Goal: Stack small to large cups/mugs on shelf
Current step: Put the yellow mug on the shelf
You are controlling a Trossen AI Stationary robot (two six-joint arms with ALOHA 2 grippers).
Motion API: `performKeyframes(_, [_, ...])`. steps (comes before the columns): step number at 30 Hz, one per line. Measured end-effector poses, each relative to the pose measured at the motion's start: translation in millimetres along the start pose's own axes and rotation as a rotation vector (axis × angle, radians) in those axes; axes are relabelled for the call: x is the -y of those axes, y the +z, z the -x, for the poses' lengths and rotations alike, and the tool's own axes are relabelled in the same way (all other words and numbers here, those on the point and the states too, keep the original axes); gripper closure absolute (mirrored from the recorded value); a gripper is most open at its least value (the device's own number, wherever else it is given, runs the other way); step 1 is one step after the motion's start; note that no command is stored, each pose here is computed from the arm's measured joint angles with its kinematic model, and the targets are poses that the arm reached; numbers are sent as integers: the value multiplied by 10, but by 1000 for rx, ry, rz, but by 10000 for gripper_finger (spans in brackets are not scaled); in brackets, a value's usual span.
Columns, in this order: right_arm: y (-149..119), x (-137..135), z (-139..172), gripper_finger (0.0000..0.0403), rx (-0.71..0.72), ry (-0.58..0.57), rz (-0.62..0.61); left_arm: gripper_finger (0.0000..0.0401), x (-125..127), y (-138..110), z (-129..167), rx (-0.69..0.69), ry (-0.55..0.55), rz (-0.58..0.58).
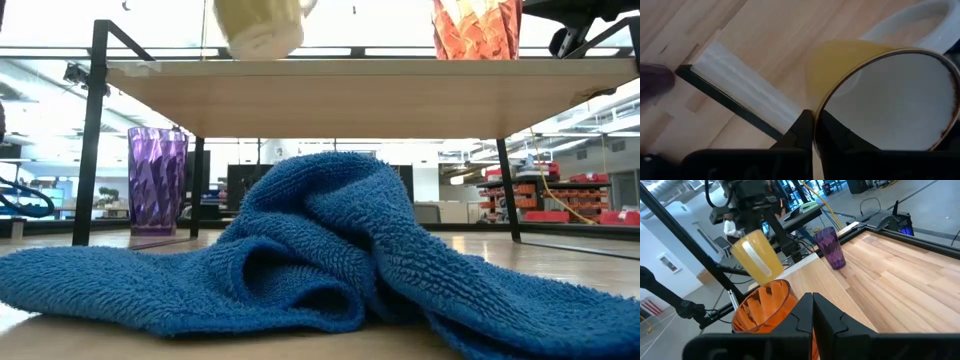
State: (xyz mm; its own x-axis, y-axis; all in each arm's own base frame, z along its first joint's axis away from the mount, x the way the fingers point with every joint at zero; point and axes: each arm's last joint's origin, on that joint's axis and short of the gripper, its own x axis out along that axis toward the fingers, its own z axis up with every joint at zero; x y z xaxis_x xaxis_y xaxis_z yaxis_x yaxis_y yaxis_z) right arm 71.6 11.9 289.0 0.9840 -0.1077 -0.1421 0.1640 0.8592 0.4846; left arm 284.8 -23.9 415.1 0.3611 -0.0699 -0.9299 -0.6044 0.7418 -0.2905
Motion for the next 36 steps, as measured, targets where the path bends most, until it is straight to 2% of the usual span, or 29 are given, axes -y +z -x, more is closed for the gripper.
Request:
performKeyframes(3, [0,0,0,394,0,0,0,387,-34,64,-63,-24,20,-34])
performKeyframes(9, [0,0,-1,395,0,-1,8,387,-91,158,-69,17,35,-32])
performKeyframes(16, [0,1,-2,395,2,-6,24,387,-54,243,-176,24,35,-80])
performKeyframes(26, [-18,-15,-50,395,-18,-18,34,387,-32,314,-359,-23,79,-131])
performKeyframes(36, [-46,-33,-117,394,-48,-39,51,387,-19,326,-382,-32,69,-151])
